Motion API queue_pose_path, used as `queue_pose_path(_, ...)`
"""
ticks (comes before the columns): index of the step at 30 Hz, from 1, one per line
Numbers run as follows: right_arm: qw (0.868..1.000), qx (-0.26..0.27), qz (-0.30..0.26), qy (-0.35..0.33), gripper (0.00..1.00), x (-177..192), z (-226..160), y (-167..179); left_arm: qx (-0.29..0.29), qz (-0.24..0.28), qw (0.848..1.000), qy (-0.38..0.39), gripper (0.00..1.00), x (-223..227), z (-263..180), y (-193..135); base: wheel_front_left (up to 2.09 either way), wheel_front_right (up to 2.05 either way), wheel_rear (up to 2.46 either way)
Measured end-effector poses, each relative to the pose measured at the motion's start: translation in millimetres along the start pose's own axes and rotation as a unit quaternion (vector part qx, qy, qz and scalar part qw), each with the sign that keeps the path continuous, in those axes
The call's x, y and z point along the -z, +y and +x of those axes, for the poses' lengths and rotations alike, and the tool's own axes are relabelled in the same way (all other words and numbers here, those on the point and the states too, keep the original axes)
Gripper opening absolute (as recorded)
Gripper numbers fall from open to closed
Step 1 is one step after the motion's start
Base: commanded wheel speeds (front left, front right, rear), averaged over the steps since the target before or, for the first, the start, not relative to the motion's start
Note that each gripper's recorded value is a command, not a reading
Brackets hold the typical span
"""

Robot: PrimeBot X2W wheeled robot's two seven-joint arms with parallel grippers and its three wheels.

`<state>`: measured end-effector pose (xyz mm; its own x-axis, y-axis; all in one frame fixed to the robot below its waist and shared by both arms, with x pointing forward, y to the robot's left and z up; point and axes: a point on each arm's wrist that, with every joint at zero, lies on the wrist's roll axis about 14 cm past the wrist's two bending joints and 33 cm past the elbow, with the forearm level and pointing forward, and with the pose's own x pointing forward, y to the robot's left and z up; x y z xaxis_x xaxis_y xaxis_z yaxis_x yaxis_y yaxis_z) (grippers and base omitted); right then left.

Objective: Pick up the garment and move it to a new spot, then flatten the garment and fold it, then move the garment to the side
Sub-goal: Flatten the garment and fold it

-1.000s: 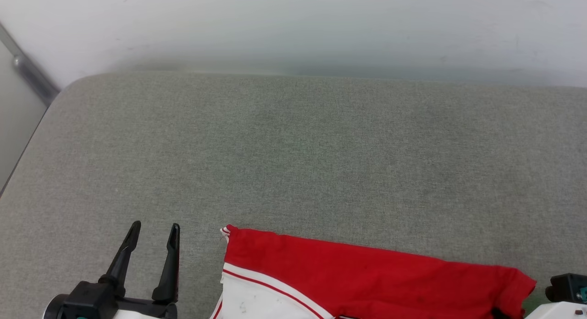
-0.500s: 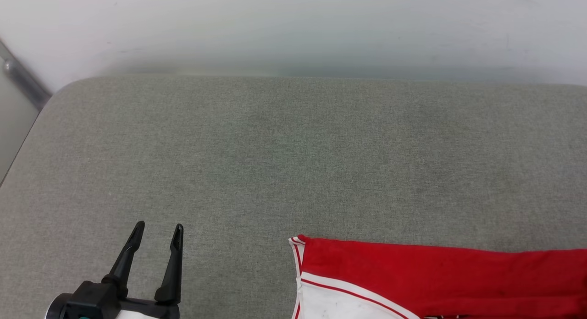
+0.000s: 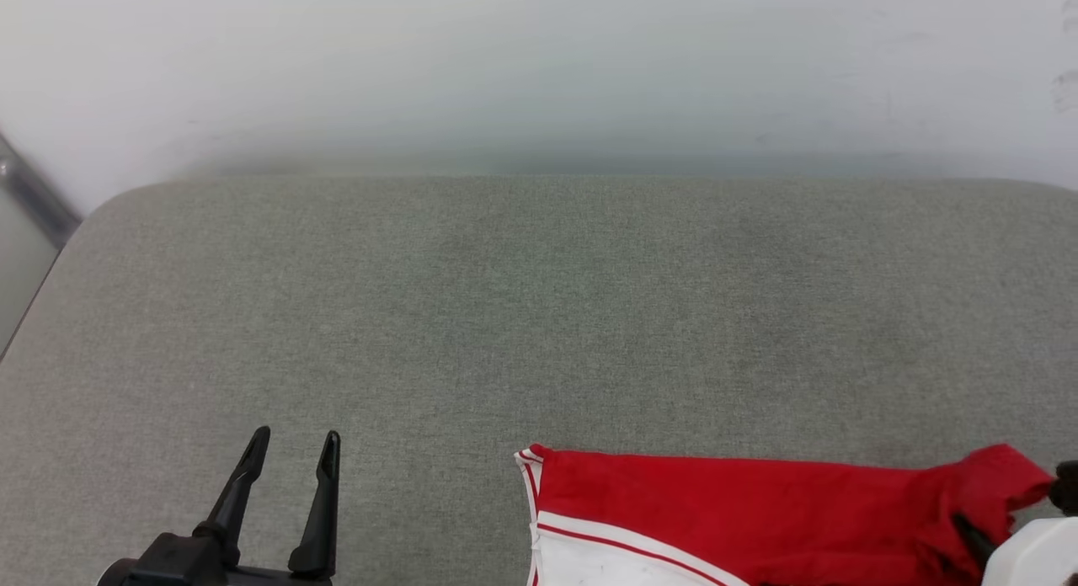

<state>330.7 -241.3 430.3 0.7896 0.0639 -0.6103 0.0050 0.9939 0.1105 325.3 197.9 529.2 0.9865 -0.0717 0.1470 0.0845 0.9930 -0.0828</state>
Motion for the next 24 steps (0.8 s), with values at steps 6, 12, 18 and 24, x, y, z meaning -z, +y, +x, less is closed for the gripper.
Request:
queue_pose_path(6,0.997,-0.074,-0.012,0.004,0.00,-2.7,-13.7,56.2,0.001,-0.003,1.000,-0.006,1.00,-3.4,-3.7,-2.5,0.00,0.00,0.00)
queue_pose_path(12,0.985,-0.167,-0.010,0.029,0.00,6.7,-22.8,125.6,-0.009,-0.003,1.000,-0.007,1.00,-4.9,-9.5,1.9,0.00,0.00,0.00)
queue_pose_path(18,0.966,-0.253,-0.003,0.048,0.00,14.1,-31.7,185.7,-0.020,-0.004,1.000,-0.005,1.00,-3.8,-16.0,6.8,0.00,0.00,0.00)
queue_pose_path(24,0.951,-0.304,0.019,0.046,0.00,10.8,-31.0,216.2,-0.030,-0.003,1.000,-0.003,1.00,-3.6,-21.4,12.2,0.00,0.00,0.00)
